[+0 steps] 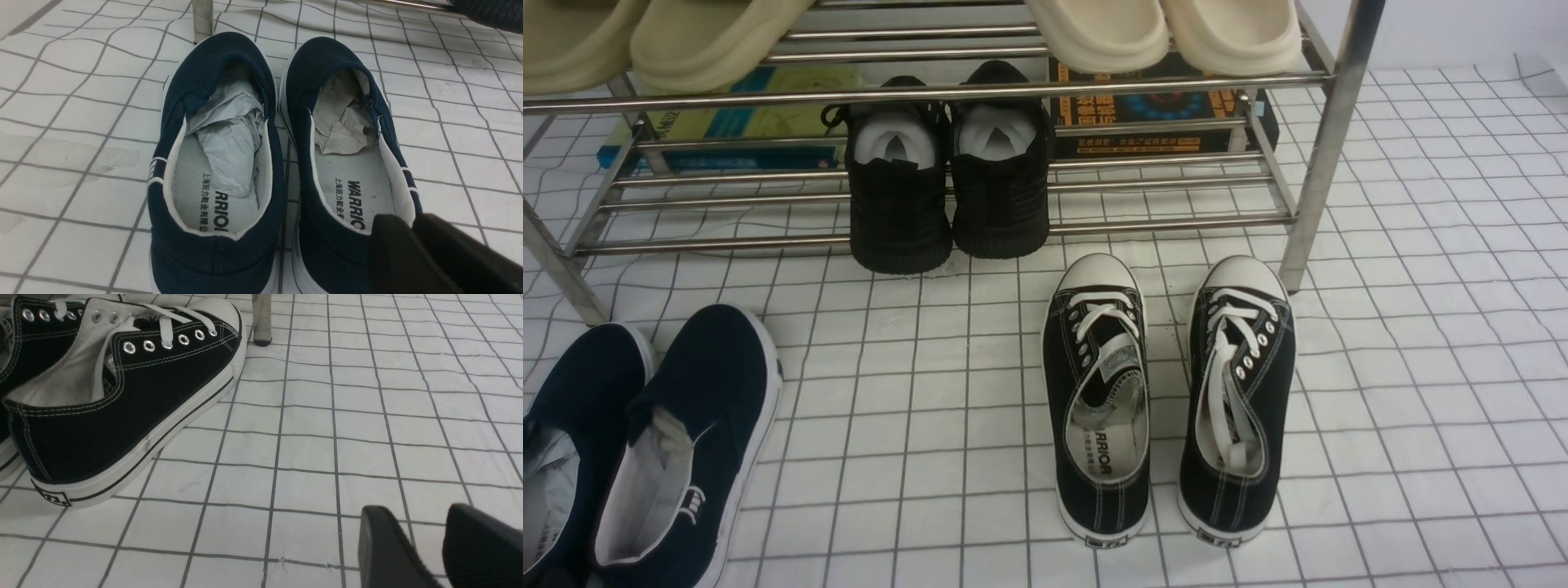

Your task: Take the shoes off the shelf with your hand from the white checkered tablecloth.

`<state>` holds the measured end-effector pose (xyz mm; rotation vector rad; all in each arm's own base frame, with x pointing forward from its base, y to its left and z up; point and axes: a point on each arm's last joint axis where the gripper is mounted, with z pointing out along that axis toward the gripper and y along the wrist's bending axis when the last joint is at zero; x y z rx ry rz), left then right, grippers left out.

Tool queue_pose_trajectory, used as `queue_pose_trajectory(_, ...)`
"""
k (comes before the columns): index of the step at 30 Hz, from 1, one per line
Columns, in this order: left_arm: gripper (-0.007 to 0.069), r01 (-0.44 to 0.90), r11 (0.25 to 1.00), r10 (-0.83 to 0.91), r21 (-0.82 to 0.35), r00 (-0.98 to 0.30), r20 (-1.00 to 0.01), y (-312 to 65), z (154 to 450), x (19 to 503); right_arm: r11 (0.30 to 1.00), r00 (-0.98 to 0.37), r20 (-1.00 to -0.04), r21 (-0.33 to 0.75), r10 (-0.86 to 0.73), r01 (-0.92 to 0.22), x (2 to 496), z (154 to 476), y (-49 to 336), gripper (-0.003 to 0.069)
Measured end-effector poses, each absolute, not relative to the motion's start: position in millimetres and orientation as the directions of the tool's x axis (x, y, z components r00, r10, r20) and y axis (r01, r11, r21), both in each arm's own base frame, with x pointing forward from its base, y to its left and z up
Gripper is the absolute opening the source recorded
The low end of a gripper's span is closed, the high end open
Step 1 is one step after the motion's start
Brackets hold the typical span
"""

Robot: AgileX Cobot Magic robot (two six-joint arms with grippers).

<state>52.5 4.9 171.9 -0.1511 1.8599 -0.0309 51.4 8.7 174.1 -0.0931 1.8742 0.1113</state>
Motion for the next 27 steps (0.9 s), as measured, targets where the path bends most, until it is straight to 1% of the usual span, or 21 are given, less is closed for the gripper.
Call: queue_pose_trajectory(27, 0.0106, -0.088, 0.991, -0.119, -0.098, -0.283, -0.952, 4.9, 171.9, 52.5, 0.992, -0.301, -0.954, 0.030, -0.008, -0.121, 51.4, 174.1, 8.7, 0.0239)
